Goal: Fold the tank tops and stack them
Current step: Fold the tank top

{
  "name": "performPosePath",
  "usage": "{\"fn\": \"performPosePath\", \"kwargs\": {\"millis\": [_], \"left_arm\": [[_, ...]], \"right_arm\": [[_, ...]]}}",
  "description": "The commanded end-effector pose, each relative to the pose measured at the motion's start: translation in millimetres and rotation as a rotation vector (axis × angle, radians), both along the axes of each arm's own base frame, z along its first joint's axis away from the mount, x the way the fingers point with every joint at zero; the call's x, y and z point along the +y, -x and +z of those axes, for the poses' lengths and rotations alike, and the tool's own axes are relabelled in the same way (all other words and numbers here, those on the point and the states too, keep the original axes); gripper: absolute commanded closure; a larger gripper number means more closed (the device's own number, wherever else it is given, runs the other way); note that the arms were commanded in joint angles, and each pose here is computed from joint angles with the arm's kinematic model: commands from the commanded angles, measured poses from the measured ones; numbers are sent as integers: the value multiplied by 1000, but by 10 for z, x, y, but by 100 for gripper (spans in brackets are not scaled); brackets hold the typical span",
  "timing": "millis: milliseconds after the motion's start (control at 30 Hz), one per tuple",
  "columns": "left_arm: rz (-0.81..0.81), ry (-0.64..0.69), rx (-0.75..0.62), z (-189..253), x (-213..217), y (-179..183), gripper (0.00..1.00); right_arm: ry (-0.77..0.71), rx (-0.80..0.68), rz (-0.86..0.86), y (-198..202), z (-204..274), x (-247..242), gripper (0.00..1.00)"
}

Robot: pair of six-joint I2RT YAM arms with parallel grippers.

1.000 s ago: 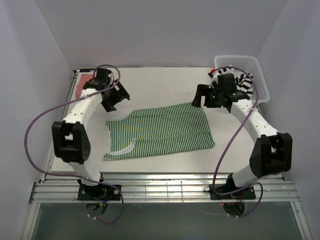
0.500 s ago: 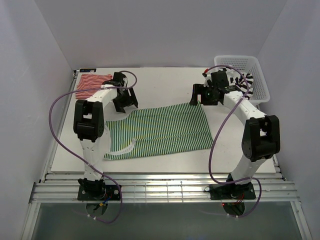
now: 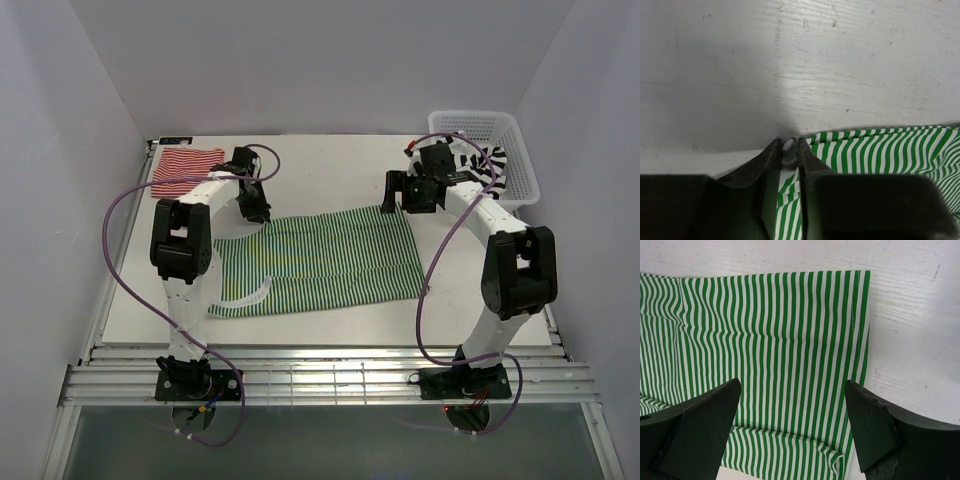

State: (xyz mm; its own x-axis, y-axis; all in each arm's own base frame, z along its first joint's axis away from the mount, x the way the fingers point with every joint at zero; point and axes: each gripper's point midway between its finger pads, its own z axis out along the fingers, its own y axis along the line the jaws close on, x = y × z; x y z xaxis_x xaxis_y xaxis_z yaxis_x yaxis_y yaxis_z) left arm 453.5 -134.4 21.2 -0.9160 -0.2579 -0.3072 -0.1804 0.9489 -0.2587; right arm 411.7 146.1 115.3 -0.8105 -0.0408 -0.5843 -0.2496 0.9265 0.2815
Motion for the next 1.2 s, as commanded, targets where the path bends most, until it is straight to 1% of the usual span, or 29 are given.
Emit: {"fn": "performPosePath", "kwargs": {"millis": [0,33,233,267,400,467,500,533,633,800,833,900,967,1000,1067,1167], "left_arm": [[-10,-17,24,-112,11,83,74],[-3,-21,22,-107,27,77,79],[10,-51,19,-136,76,42,81],[11,-54,16,-139,75,35,84],[0,-43,9,-126,52,-7,86],[-5,-40,11,-143,44,-11,87],[-6,-40,9,-144,43,-18,92],[-8,-38,8,-143,38,-20,92],[-17,-35,-3,-124,23,-38,99],[-25,-28,-13,-106,7,-58,100],[-25,-28,-15,-105,14,-63,100],[-28,-25,-18,-99,8,-70,100],[-28,-21,-17,-107,-1,-69,100],[-29,-15,-13,-117,-10,-60,100],[-32,-16,-13,-127,-17,-58,100],[-28,-19,-7,-157,-3,-51,100]], "right_arm": [[12,-36,-11,-134,83,-23,10],[13,-29,-12,-135,58,-22,10],[19,-13,-14,-184,-22,-16,10],[23,-12,-15,-202,-37,-18,10],[52,-38,-38,-418,-28,-43,10],[83,-31,-56,-522,-131,-74,10],[86,-46,-60,-608,-72,-67,10],[96,-38,-64,-656,-146,-72,10],[125,-49,-90,-821,-195,-105,10],[142,-47,-105,-972,-329,-101,7],[164,-49,-124,-1013,-385,-143,7],[185,-62,-143,-1070,-418,-171,2],[198,-55,-156,-1100,-484,-192,0],[199,-58,-160,-1123,-491,-186,6],[201,-64,-168,-1157,-544,-190,11],[202,-49,-176,-1165,-652,-190,24]]}}
